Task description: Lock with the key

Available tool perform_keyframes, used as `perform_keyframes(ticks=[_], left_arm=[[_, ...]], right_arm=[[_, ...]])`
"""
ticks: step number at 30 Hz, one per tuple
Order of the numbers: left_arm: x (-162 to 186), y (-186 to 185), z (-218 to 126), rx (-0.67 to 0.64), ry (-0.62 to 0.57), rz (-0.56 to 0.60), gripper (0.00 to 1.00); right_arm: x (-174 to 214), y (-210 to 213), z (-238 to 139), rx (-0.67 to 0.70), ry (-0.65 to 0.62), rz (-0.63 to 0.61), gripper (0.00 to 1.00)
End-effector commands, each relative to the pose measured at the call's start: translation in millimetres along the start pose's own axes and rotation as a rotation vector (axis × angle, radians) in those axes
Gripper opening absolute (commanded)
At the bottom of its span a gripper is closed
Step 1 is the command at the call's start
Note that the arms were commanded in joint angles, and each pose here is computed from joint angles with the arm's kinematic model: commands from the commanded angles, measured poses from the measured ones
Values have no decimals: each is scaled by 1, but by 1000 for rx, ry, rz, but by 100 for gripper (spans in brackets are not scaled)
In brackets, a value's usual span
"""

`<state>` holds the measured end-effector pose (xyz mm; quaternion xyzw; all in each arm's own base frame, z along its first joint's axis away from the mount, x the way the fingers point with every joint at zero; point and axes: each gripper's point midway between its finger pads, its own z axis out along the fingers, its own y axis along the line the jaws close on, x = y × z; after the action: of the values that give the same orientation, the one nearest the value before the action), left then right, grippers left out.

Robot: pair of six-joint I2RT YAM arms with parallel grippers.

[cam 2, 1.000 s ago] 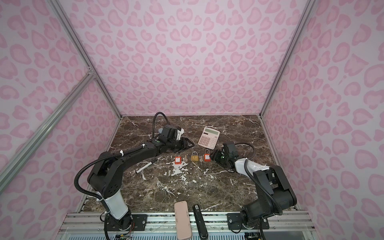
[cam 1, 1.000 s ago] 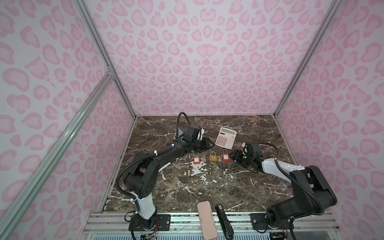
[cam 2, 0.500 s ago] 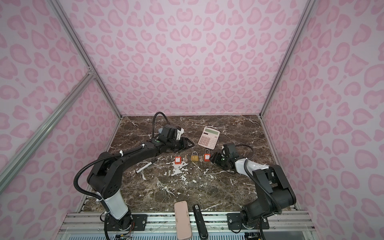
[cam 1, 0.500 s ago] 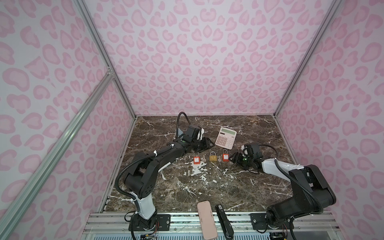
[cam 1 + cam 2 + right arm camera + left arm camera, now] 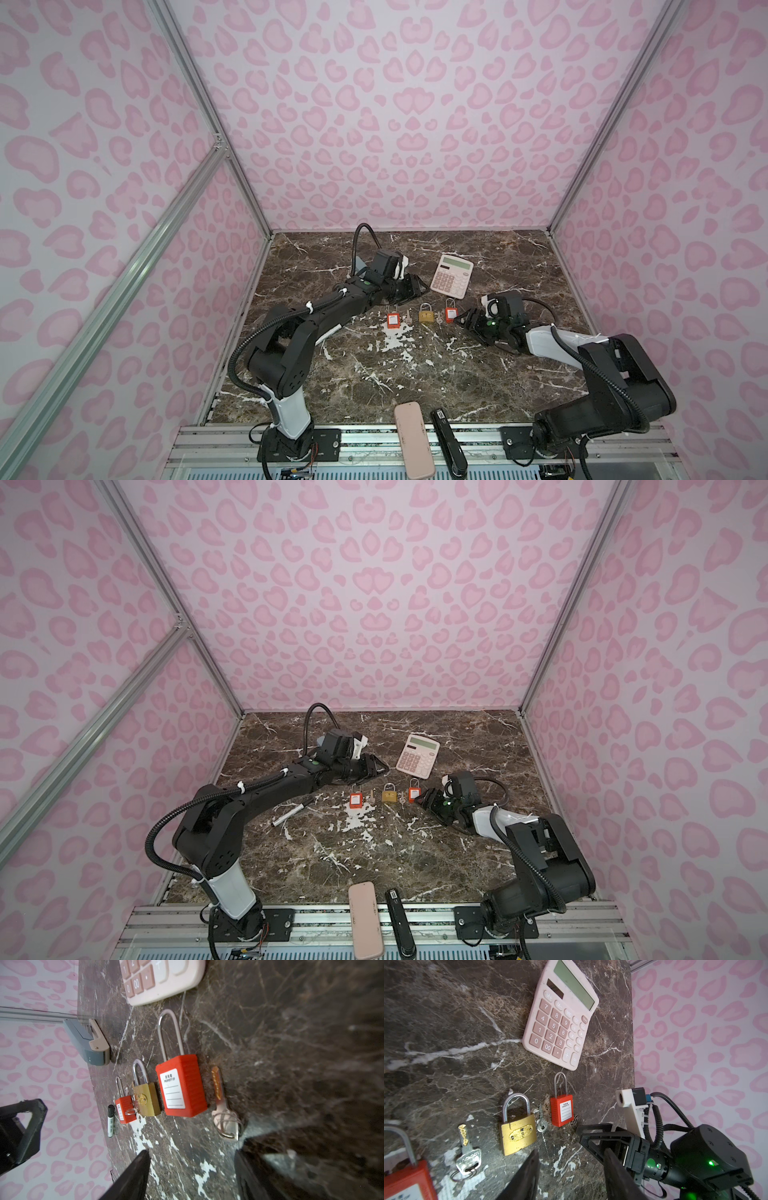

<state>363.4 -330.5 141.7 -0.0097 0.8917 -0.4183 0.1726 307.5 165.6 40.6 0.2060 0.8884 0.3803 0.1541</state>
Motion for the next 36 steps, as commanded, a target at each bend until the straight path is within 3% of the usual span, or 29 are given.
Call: perform_keyframes(ticks=[1,24,25,26,27,28,34,35,36], left_arm=[[-6,-6,-1,21,-22,14,52],[-13,-9,-7,32,-36,13,53],[-15,-9,-10,32,-44,18,55],[-18,-9,-14,29,-54,20,69],[-22,-6,-18,22,-67,15,94],[-26,-3,-22,19,-77,7,97],[-59,14,-64,-23,-209,8,97],[-66,16,-78,-41,-256,23,97],[-73,20,-93,-72,-319,39,97]], right_arm=[[1,1,3,-31,5,25,66],[-21,2,8,-93,-25,58,64],[-21,1,5,-90,-26,51,64],[-20,1,2,-84,-26,47,64],[-22,0,-3,-79,-33,42,64],[-23,1,-7,-78,-39,39,65],[-56,13,-59,-41,-169,-33,75],[-63,14,-70,-7,-212,-64,78],[-71,11,-81,39,-257,-97,88]])
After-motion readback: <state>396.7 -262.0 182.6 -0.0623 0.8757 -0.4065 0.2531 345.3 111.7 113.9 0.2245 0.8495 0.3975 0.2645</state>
